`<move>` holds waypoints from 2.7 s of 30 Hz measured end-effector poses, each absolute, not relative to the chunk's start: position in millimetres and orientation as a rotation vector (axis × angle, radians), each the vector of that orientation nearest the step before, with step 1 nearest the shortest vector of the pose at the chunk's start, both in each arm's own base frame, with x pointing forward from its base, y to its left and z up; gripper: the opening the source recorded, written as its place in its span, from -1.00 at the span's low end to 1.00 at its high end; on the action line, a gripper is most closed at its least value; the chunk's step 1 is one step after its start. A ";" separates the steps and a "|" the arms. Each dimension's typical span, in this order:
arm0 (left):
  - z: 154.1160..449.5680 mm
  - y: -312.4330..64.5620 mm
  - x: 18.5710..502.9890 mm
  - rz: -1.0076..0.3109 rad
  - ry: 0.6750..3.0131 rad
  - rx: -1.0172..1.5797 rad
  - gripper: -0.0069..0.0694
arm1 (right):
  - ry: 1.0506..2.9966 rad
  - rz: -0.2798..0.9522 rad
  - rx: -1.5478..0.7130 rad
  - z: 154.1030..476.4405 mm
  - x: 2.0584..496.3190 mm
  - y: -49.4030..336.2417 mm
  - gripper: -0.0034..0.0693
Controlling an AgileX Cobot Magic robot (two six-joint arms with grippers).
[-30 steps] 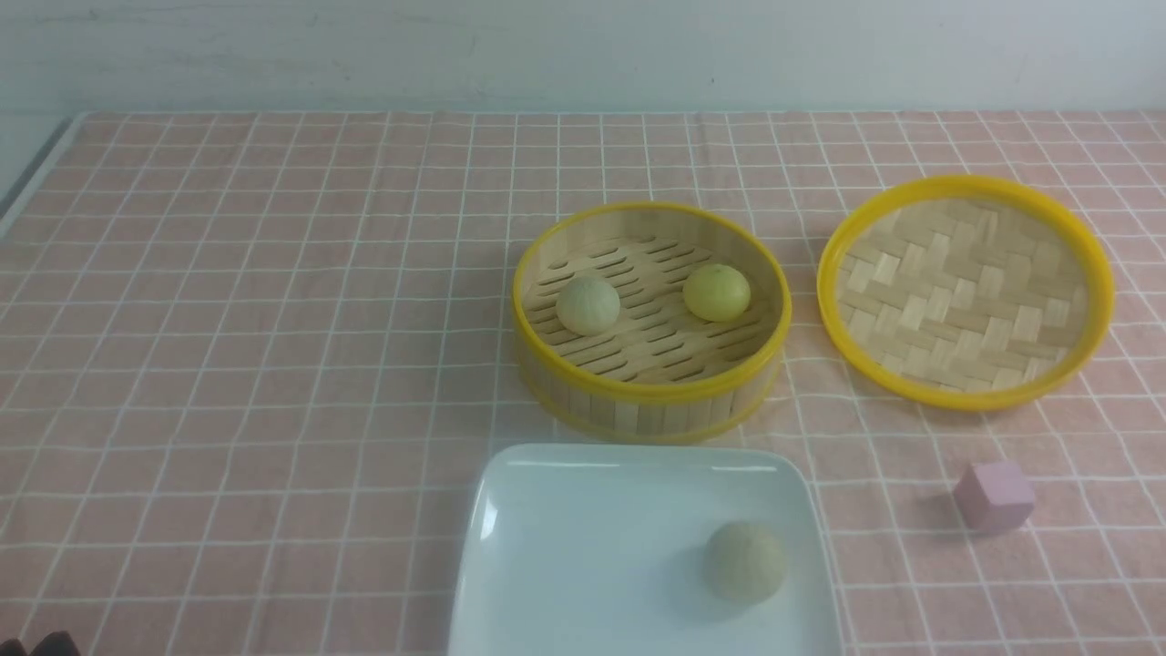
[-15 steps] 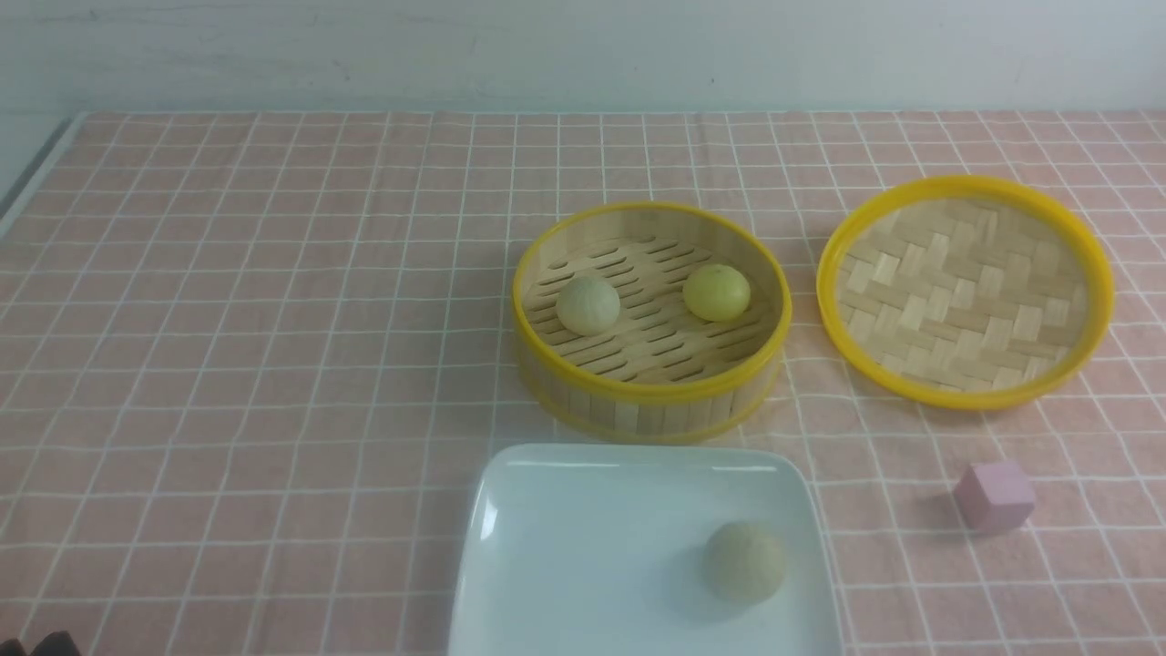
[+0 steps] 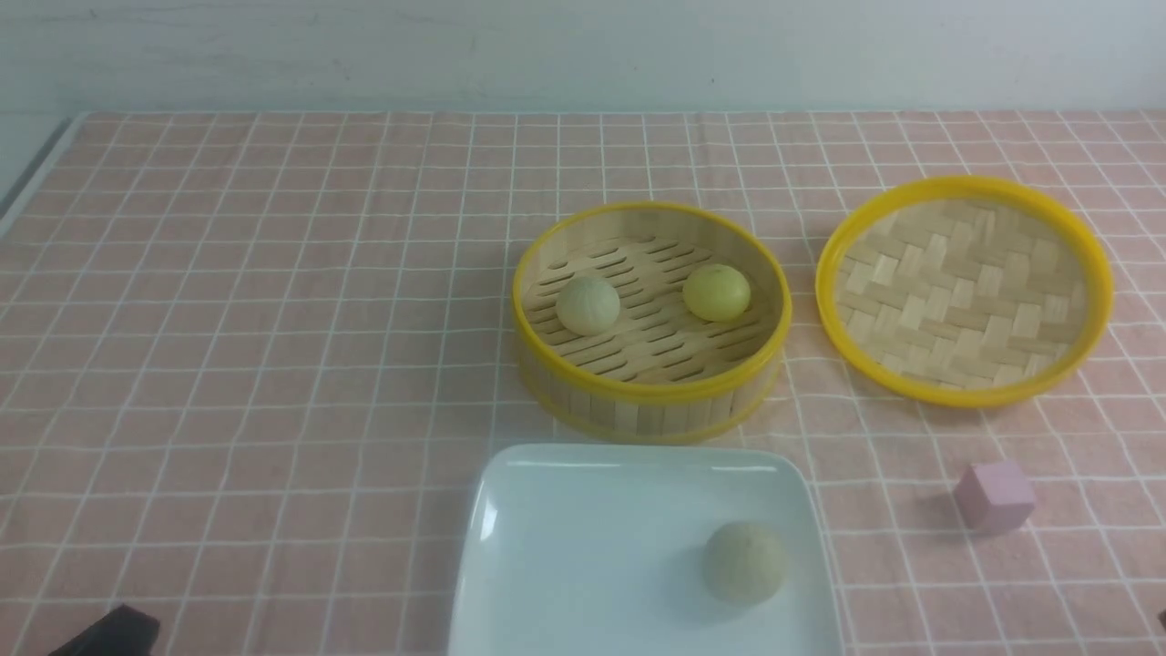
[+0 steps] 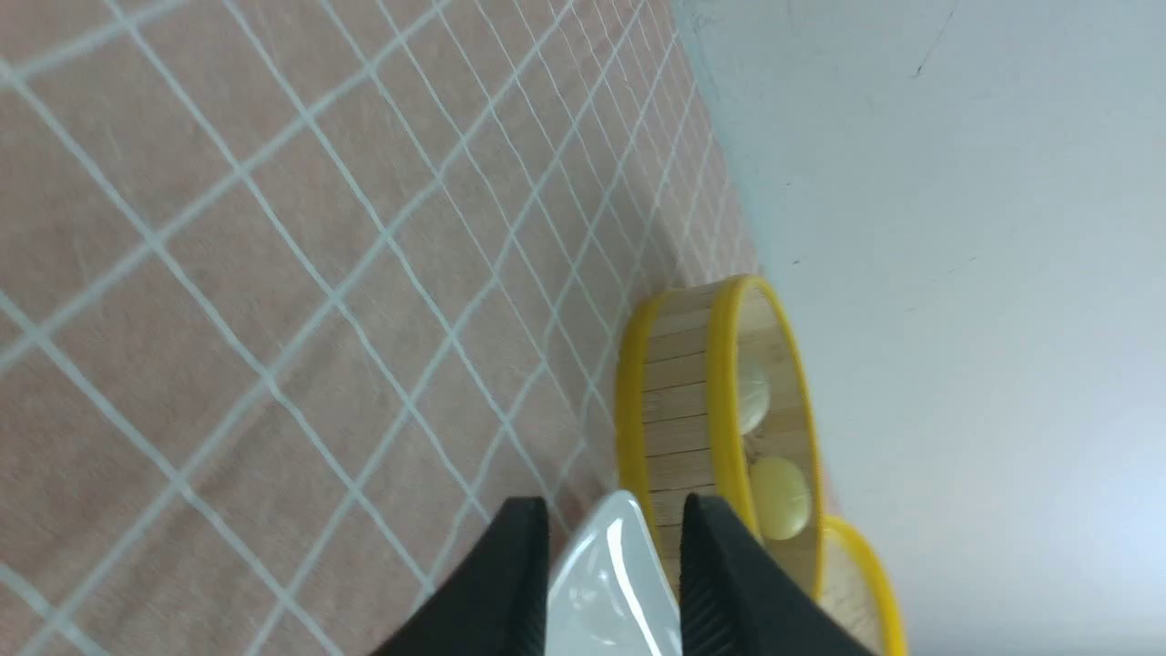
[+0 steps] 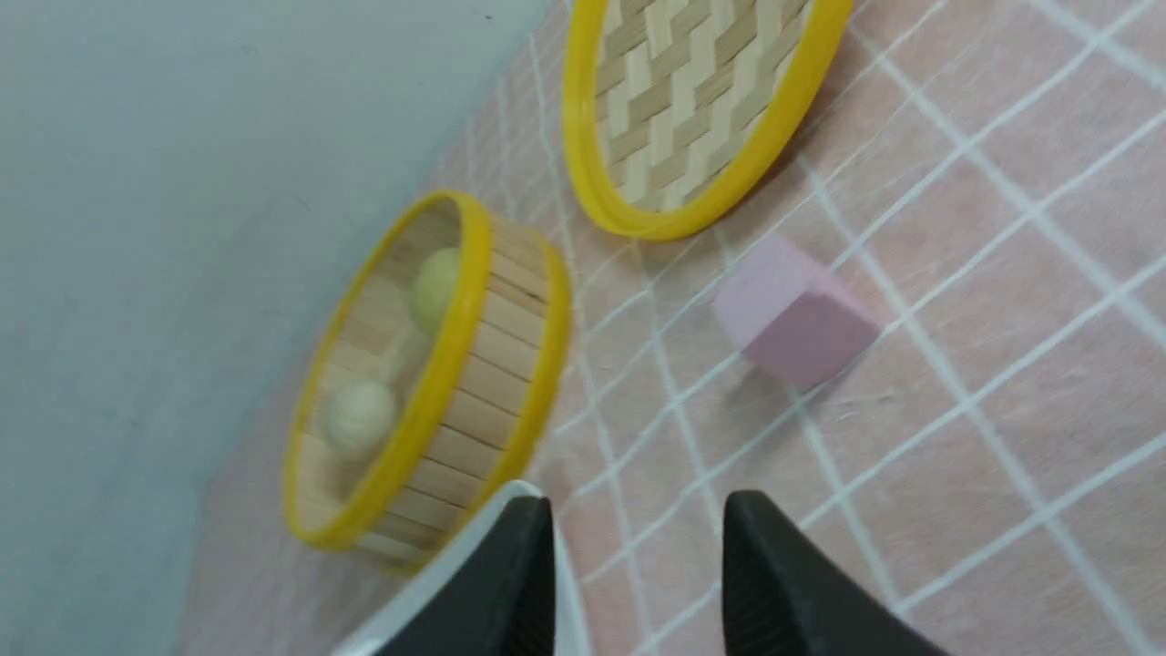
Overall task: Put the steamed buns into the plate on the pink tablecloth.
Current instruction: 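Reach toward a bun in the bamboo steamer with the right gripper, then move the steamed bun from the bamboo steamer onto the white plate with the right gripper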
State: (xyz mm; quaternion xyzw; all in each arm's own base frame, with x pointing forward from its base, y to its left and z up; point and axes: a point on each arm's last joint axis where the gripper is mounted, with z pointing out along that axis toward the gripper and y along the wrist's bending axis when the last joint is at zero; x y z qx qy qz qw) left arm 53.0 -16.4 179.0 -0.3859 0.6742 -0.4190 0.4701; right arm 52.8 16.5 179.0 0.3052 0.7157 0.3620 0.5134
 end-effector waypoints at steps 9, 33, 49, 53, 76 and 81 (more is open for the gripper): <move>193.0 -17.1 52.1 -1.053 1.611 -0.902 -0.26 | 1.631 0.966 0.762 197.9 51.5 17.4 -0.26; 244.2 -40.8 134.8 -0.634 2.658 -0.350 -0.80 | 2.567 0.644 -0.313 274.3 229.7 92.9 -0.64; 242.5 -41.4 139.3 -0.637 2.656 -0.340 -0.73 | 2.497 0.230 -0.554 229.4 436.2 177.9 -0.11; 242.6 -41.4 139.3 -0.638 2.655 -0.340 -0.72 | 2.566 0.209 -0.520 207.6 451.6 182.2 -0.31; 242.5 -41.5 139.2 -0.637 2.656 -0.335 -0.64 | 2.663 0.551 -0.764 242.8 245.2 236.0 -0.83; 242.6 -41.4 139.3 -0.637 2.656 -0.335 -0.63 | 2.674 0.491 -0.812 195.1 228.9 243.4 -0.36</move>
